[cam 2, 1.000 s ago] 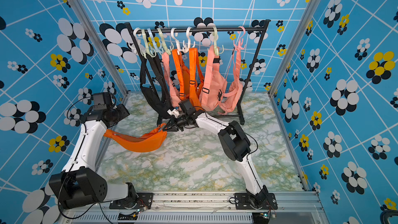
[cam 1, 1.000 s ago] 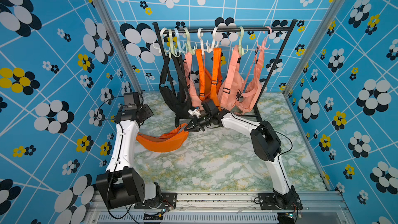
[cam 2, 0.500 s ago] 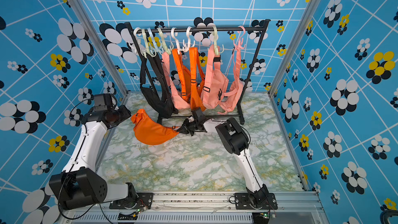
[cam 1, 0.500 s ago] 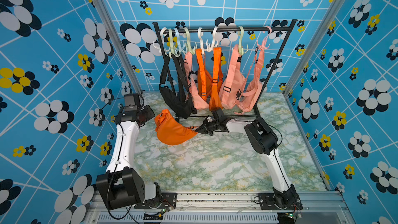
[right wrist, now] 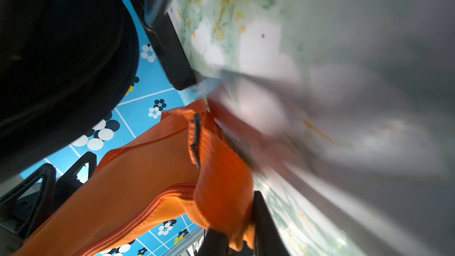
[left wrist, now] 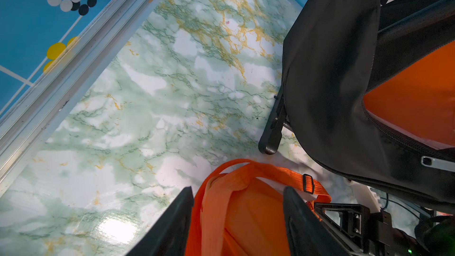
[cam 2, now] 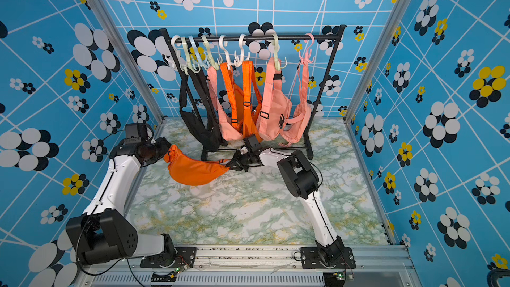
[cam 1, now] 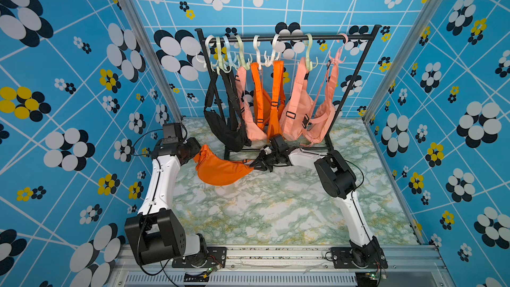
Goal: Take the bag off the hook
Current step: Place the bag at the center of the board.
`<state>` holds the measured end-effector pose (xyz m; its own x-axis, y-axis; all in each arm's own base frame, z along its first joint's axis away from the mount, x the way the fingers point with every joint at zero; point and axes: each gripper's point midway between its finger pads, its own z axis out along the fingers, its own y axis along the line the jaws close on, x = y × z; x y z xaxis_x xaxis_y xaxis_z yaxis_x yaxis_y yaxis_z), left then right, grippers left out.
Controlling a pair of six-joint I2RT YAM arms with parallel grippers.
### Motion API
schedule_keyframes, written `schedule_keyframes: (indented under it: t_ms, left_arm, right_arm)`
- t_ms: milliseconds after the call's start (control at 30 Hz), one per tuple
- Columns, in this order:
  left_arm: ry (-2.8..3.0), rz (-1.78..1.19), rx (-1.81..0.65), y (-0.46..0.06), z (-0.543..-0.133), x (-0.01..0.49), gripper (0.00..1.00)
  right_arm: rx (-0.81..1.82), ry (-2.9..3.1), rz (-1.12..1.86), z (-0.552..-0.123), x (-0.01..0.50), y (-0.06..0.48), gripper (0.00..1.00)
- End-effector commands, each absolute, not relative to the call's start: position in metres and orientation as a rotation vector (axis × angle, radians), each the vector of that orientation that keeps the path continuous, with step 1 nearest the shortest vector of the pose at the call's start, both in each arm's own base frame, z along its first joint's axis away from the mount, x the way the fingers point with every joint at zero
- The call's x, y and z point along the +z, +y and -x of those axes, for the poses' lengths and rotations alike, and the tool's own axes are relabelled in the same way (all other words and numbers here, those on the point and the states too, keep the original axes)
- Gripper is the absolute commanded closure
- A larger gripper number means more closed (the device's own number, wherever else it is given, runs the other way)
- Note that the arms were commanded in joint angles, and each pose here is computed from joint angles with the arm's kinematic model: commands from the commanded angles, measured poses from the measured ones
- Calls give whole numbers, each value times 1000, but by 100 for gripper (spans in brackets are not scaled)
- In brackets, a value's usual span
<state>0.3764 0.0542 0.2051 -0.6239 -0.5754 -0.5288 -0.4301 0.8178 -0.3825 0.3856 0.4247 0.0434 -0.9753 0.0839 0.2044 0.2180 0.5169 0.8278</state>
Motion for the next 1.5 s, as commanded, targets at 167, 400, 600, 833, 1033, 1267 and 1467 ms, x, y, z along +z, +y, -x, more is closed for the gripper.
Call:
schedule_keyframes:
  t_ms: [167,400,600,833,1033,1267,1467]
  left_arm:
    - [2316,704,-232,62,-385,224,33]
    - [2302,666,-178,72,-401,246,26]
    - [2287,628,-177,71,-401,265,23]
    - [2270,562,-165,63,-369,292,20]
    - [2280,518,-193,52,-345,305,46]
    - [2244,502,-271,42,-347,322,46]
    - [2249,514,-333,36,-354,318,46]
  right_arm:
    - [-1402,-2801,47,-380,91,417,38]
    - [-1256,-3003,-238,-368,109,400,23]
    - [-1142,-3084,-484,-350,115,400,22]
    - [-1224,-3042,-534,-350,121,419,22]
    - [-1514,-2939,-551,-355,152,450,35]
    - [-1749,-2764,-630,-344,187,480,52]
    - [-1756,-2707,-649,-334,179,488,87]
